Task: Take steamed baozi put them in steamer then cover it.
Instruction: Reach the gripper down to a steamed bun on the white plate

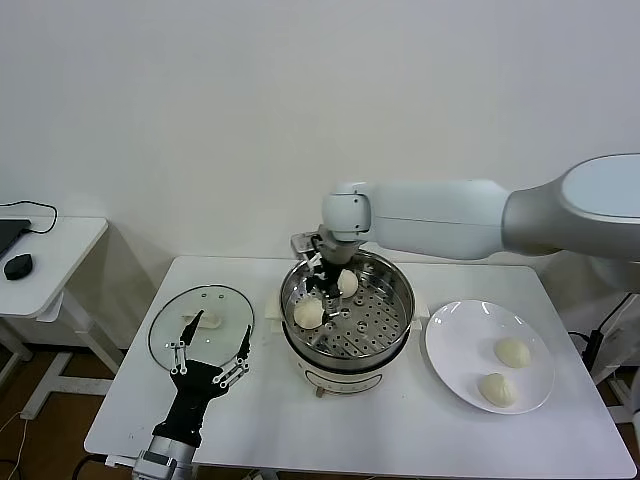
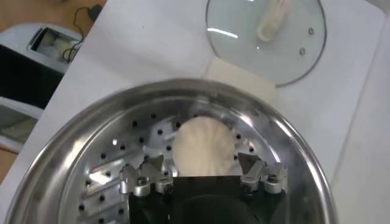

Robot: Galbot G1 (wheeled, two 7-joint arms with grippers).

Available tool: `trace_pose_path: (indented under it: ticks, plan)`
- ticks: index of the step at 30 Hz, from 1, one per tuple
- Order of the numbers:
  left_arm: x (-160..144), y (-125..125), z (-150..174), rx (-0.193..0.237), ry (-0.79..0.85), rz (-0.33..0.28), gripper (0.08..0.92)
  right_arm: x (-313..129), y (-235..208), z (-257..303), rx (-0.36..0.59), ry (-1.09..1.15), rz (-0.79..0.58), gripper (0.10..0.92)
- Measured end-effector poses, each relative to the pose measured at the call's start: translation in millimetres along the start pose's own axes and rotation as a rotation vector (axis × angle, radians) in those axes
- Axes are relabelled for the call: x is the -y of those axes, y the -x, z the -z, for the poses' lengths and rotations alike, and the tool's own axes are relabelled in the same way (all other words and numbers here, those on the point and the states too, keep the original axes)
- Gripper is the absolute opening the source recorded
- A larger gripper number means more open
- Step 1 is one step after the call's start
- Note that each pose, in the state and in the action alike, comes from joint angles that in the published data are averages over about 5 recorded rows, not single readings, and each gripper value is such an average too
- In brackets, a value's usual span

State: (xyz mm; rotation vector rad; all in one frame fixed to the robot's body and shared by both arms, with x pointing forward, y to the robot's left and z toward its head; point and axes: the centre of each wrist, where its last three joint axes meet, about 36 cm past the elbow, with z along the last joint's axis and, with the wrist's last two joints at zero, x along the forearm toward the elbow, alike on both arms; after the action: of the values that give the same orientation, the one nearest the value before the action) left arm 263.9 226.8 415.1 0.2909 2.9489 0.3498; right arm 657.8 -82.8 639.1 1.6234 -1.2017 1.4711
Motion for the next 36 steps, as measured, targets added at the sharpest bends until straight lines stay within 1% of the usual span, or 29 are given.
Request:
trace_pose_path:
  ticks: [4,9,12,15,19,25,36]
  plan:
    - [1.3,1.1,1.5,0.004,-0.002,-0.005,0.823,-12.4,-34.7,-37.3,-0.023,0.022,-0.012,0.823]
    - [2.9,1.6,2.0,0.006,-0.005,-0.01,0.823,-35.9,-76.4,-100.3,-0.064,0.078,-0.026,0.823]
    - [3.4,1.6,2.0,0.005,-0.005,-0.011,0.823,-54.9,-90.2,-138.8,-0.083,0.116,-0.025,0.823]
    - [3.6,1.4,2.1,0.003,-0.006,-0.01,0.823,-75.2,-95.1,-171.4,-0.095,0.152,-0.02,0.823]
    - [4.0,0.5,2.0,-0.001,-0.007,-0.007,0.823,-102.5,-87.0,-207.7,-0.105,0.199,-0.003,0.823]
    - [4.0,-0.6,2.8,-0.005,-0.007,0.0,0.823,-138.5,-59.4,-248.8,-0.107,0.26,0.037,0.823]
    - [4.3,-2.9,1.5,-0.017,-0.005,0.006,0.823,-182.1,10.5,-282.9,-0.087,0.314,0.124,0.823]
